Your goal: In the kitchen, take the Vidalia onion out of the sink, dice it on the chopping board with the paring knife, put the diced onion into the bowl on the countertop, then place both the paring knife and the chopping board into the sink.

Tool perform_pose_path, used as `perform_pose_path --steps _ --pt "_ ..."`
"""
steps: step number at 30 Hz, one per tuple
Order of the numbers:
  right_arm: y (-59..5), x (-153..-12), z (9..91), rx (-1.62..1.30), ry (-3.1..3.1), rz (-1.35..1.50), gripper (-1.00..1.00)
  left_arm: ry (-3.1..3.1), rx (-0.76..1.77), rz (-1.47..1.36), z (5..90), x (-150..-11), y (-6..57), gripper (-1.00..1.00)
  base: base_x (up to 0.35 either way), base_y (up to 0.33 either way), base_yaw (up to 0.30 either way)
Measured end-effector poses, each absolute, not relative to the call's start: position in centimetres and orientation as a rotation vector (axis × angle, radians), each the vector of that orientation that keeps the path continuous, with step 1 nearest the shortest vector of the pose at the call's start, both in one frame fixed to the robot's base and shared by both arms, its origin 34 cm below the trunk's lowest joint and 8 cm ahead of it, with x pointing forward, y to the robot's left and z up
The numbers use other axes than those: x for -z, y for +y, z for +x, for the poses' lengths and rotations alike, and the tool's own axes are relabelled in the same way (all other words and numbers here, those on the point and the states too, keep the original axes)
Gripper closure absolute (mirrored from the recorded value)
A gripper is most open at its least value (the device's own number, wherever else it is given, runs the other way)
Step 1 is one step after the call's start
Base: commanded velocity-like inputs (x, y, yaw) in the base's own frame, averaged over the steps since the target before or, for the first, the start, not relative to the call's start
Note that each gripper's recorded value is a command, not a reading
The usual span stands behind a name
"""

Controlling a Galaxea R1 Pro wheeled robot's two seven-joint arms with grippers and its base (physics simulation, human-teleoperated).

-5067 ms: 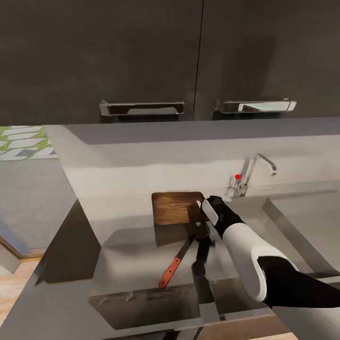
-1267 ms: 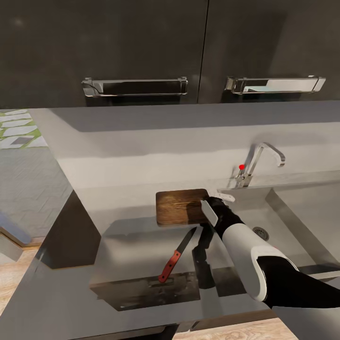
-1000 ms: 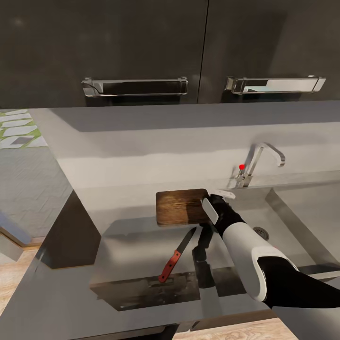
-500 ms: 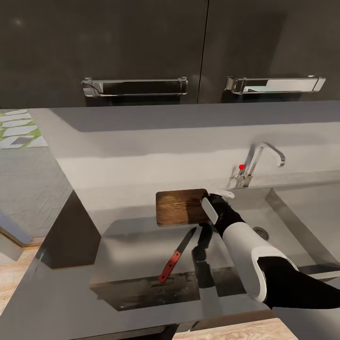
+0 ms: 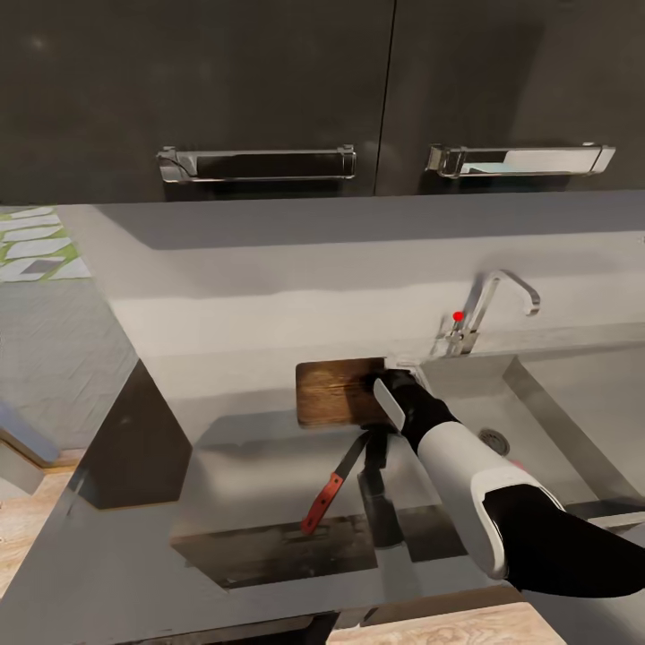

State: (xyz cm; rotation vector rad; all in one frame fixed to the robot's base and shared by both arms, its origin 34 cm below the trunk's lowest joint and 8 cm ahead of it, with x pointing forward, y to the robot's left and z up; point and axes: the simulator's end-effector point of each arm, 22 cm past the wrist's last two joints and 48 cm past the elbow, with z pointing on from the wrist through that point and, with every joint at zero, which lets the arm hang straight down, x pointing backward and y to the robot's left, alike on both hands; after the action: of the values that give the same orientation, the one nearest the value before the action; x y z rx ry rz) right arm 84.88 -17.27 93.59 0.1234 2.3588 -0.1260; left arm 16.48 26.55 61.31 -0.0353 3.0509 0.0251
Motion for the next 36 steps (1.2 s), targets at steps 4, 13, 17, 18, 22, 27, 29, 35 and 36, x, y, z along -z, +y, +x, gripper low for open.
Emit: perform_pose_path --steps 4,13,17,18,22,27,29,35,36 --pt "-16.4 -93.6 85.0 0.080 2.359 0.104 -1.00 3.051 -0.025 -0.035 16.5 -61.3 26.6 -1.00 -0.210 0.000 0.000" --pt "-16.1 -93.9 85.2 0.064 2.351 0.094 -1.00 3.052 -0.023 -0.035 16.4 -61.3 26.4 -1.00 -0.245 0.000 0.000" --pt "-16.1 -94.0 85.3 0.064 2.348 0.092 -1.00 3.052 -0.023 -0.036 16.4 -61.3 26.4 -1.00 -0.257 0.000 0.000" --pt "-16.1 -94.0 85.3 0.062 2.347 0.093 -1.00 3.052 -0.023 -0.036 16.4 -61.3 26.4 -1.00 -0.258 0.000 0.000" --pt "-16.0 -94.8 85.7 0.057 2.327 0.096 -1.00 3.052 -0.023 -0.036 16.4 -61.3 26.4 -1.00 -0.258 0.000 0.000" --pt "-15.9 -97.3 87.3 0.039 2.234 0.118 -1.00 3.052 -0.024 -0.036 16.4 -61.3 26.4 -1.00 -0.258 0.000 0.000" --pt "-15.8 -98.5 87.9 0.028 2.194 0.129 -1.00 3.052 -0.024 -0.036 16.4 -61.3 26.4 -1.00 -0.258 0.000 0.000" --pt "-15.5 -103.7 87.0 -0.047 2.007 0.182 -1.00 3.052 -0.027 -0.037 16.4 -61.3 26.6 -1.00 -0.258 0.000 0.000" --pt "-15.6 -104.2 86.7 -0.054 1.989 0.188 -1.00 3.052 -0.027 -0.038 16.4 -61.3 26.6 -1.00 -0.258 0.000 0.000"
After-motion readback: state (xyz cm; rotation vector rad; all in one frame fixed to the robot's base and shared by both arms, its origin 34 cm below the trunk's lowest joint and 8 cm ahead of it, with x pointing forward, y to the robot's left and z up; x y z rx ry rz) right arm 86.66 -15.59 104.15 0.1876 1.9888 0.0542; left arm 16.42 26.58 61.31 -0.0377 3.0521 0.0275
